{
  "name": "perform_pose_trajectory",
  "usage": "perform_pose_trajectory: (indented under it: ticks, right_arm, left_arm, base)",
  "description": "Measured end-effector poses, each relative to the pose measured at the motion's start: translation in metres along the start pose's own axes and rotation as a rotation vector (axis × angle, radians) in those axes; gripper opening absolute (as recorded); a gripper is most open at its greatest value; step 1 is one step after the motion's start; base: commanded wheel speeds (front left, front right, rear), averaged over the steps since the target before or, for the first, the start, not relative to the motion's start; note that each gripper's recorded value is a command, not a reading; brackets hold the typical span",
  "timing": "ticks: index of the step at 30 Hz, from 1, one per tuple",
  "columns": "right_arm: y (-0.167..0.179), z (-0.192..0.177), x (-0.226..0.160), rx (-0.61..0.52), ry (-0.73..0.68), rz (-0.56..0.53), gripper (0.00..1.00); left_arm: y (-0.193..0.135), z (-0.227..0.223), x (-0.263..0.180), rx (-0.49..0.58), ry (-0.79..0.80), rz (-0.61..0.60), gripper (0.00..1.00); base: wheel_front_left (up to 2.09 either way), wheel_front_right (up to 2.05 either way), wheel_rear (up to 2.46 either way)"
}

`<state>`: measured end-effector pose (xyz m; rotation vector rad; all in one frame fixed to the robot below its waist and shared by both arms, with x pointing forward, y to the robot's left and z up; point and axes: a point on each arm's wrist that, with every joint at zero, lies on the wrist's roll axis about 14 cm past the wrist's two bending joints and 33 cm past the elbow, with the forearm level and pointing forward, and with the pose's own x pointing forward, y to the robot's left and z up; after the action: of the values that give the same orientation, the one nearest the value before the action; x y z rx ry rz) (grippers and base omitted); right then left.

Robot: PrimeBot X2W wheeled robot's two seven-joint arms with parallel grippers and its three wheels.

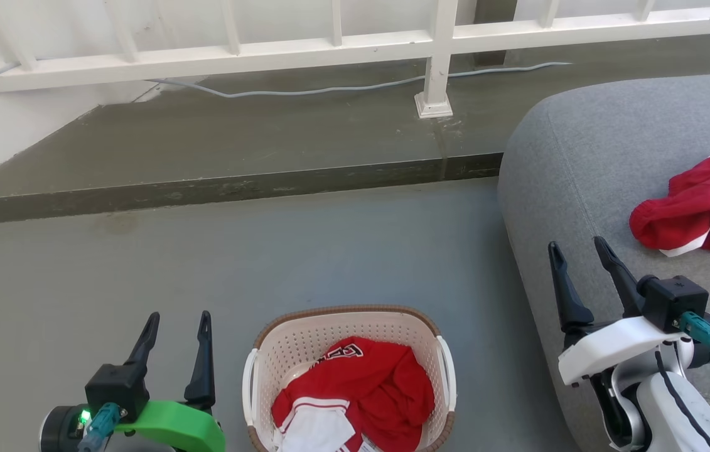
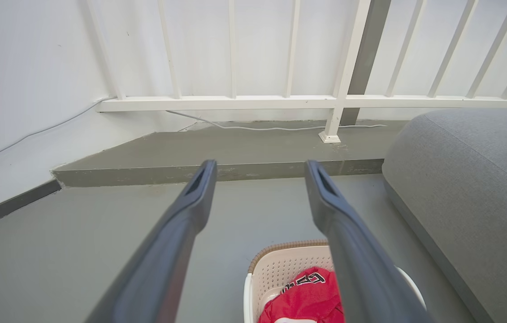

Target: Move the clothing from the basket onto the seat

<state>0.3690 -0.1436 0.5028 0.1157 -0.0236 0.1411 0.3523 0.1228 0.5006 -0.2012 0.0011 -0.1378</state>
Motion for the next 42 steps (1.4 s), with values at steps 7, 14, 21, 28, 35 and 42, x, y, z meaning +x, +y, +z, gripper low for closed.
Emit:
perform_pose_trajectory:
  ticks: [7,14,21,28,35,42]
  right_arm:
    - [-0.002,0.002,-0.001,-0.006,-0.003,0.000,1.00]
    - [-0.003,0.001,0.001,-0.005,0.007,0.000,1.00]
    - [-0.004,-0.003,0.008,0.000,0.024,-0.004,1.00]
    - [-0.008,-0.006,0.022,0.002,0.029,-0.007,1.00]
    - [-0.015,-0.011,0.034,0.014,0.033,-0.034,1.00]
    - [-0.026,-0.022,0.040,0.019,0.059,-0.073,1.00]
  left_arm:
    - [-0.003,0.000,-0.001,0.005,0.010,-0.010,1.00]
    - [-0.015,-0.010,0.002,0.006,0.053,-0.046,1.00]
    - [-0.052,-0.043,0.007,-0.016,0.181,-0.177,1.00]
    - [-0.091,-0.072,0.026,-0.008,0.284,-0.325,1.00]
    - [-0.124,-0.120,0.028,0.013,0.446,-0.474,1.00]
    - [-0.140,-0.159,0.039,0.062,0.547,-0.561,1.00]
  base:
    - [0.00,0.00,0.00]
    - [0.00,0.00,0.00]
    - [0.00,0.00,0.00]
    - [0.00,0.00,0.00]
    - [0.00,0.00,0.00]
    - [0.00,0.00,0.00]
